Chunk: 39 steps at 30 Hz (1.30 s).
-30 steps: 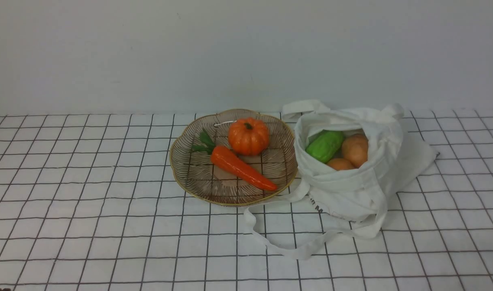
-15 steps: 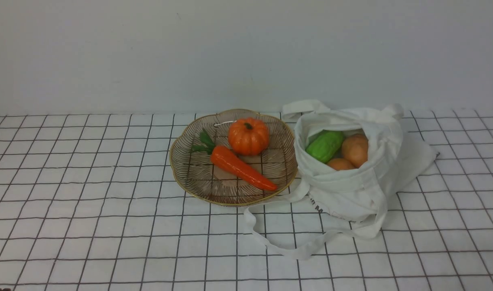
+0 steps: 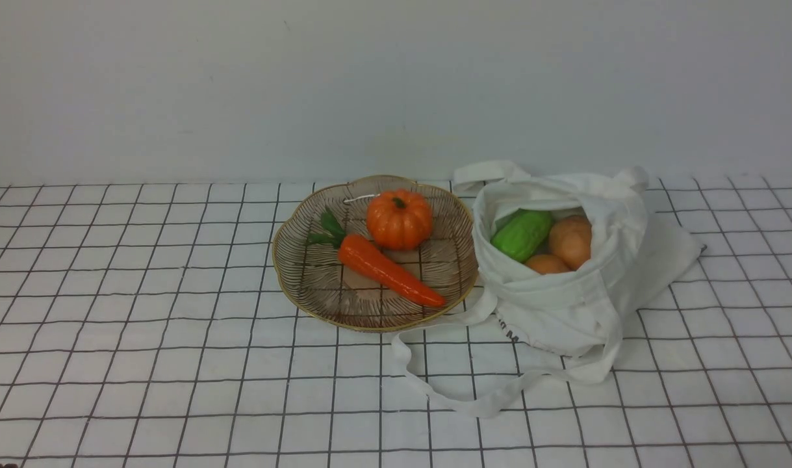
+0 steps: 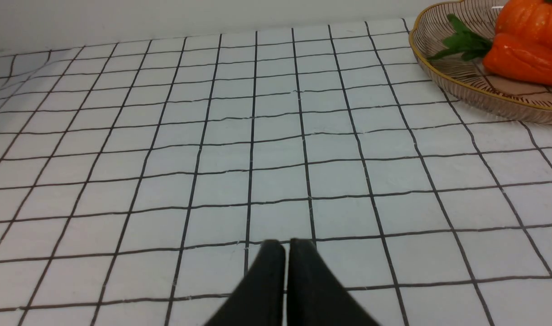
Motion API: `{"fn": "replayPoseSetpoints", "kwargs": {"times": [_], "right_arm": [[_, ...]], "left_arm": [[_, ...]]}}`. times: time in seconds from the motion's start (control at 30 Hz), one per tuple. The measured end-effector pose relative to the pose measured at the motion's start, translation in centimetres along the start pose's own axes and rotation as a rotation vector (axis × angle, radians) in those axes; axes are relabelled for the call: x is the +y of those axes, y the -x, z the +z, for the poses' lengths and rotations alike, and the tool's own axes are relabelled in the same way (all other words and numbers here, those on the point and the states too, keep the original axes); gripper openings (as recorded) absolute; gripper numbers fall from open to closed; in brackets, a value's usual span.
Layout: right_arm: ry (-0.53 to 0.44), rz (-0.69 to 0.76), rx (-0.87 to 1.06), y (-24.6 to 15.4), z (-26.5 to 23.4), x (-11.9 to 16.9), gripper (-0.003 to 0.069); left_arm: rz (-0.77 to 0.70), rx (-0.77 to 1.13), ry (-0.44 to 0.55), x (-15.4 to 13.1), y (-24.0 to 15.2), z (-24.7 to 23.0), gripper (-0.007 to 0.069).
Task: Take vegetables from bag on white checkered tablecloth place on plate.
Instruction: 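Reach into the cloth bag and grasp the green vegetable inside with the right gripper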
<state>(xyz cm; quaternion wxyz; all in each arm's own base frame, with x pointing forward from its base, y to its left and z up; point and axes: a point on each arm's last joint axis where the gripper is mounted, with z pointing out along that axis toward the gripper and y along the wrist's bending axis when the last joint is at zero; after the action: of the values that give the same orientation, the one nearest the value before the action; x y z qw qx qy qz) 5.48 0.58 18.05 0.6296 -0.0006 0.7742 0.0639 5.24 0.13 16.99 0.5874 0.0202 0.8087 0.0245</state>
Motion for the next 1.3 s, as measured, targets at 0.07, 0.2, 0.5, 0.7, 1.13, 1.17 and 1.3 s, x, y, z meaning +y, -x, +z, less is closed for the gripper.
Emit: {"fn": "replayPoseSetpoints", "kwargs": {"times": [0.07, 0.2, 0.5, 0.7, 1.13, 1.17, 1.3], "right_arm": [[0.017, 0.116, -0.012, 0.1, 0.0, 0.2, -0.0015], [0.106, 0.67, -0.038, 0.6, 0.0, 0.8, -0.0015], [0.159, 0.901, -0.127, 1.9, -0.3, 0.8, -0.0015], [0.17, 0.474, -0.335, 10.2, -2.7, 1.5, -0.0015], [0.138, 0.214, 0.468, 15.2, 12.5, 3.5, 0.0002], [0.149, 0.189, 0.522, 15.2, 14.9, 3.7, 0.0018], [0.196, 0.127, 0.587, 15.2, 18.8, 5.0, 0.0059]], "left_arm": [[0.0, 0.0, 0.0, 0.0, 0.0, 0.0, -0.0008], [0.0, 0.0, 0.0, 0.0, 0.0, 0.0, -0.0008], [0.0, 0.0, 0.0, 0.0, 0.0, 0.0, -0.0008], [0.0, 0.0, 0.0, 0.0, 0.0, 0.0, -0.0008], [0.0, 0.0, 0.0, 0.0, 0.0, 0.0, -0.0008], [0.0, 0.0, 0.0, 0.0, 0.0, 0.0, -0.0008], [0.0, 0.0, 0.0, 0.0, 0.0, 0.0, -0.0008]]}}
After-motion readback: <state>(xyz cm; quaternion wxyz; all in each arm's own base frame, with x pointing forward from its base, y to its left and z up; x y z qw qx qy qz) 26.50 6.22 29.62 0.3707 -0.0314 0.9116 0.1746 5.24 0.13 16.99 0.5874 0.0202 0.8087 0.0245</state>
